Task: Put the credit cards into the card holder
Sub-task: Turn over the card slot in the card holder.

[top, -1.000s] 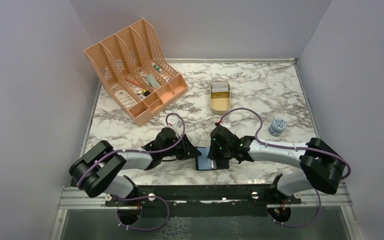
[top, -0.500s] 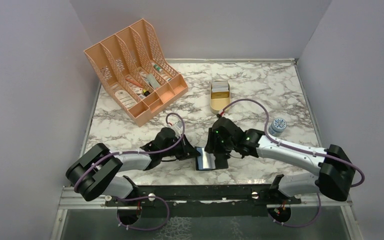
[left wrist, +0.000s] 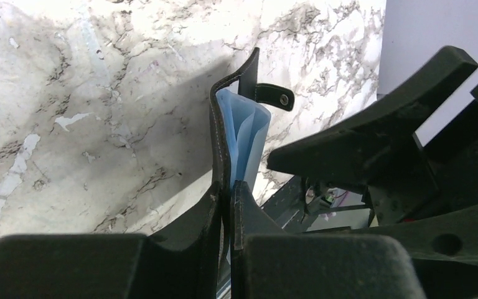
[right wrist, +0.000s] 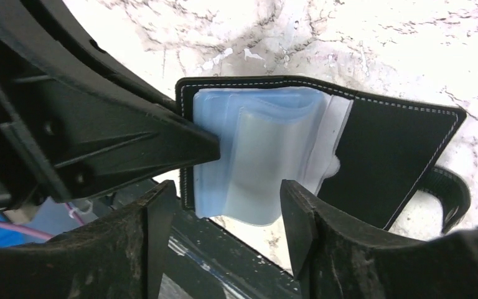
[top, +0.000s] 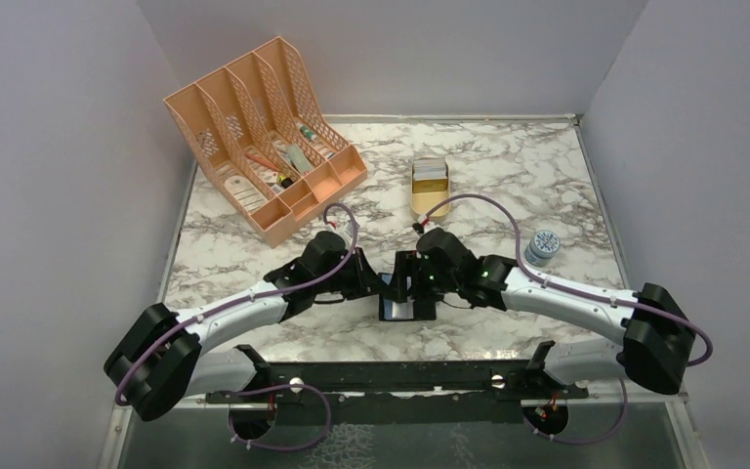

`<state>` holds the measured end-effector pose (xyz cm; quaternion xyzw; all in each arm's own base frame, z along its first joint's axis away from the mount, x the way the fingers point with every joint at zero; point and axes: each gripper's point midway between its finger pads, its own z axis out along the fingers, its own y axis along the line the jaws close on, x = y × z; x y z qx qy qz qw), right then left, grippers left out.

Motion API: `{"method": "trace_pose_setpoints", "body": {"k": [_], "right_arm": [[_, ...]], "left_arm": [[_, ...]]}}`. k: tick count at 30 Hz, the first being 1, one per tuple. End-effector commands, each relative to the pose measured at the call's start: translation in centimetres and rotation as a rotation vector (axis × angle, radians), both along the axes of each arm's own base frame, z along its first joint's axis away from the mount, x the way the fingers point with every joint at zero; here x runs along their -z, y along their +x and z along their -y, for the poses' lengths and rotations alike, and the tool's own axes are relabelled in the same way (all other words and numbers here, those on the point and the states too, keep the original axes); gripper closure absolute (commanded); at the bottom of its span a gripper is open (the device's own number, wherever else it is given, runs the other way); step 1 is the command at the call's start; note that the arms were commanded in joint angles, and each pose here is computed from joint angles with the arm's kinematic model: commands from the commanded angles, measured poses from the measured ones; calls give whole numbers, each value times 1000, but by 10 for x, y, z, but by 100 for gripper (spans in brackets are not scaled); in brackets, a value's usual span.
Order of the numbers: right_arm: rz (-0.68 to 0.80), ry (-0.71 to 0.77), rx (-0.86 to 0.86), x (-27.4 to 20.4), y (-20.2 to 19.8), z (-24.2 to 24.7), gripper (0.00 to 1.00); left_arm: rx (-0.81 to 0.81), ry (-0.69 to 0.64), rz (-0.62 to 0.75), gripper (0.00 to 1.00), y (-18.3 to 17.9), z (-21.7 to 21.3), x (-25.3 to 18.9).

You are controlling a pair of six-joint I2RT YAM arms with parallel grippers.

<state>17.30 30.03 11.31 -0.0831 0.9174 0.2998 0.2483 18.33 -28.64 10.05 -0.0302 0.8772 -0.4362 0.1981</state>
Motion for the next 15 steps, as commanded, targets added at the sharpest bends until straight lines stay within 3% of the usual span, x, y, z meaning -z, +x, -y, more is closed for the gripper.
{"method": "trace_pose_setpoints", "body": {"k": [1, 15], "right_arm": [[-3, 24, -57, 7, -1, -11, 35], [-12, -33, -20, 36, 3, -4, 36]], "left_arm": [[15, 16, -10, 100, -5, -2, -3], [27, 5, -25, 100, -8, 0, -3]]}}
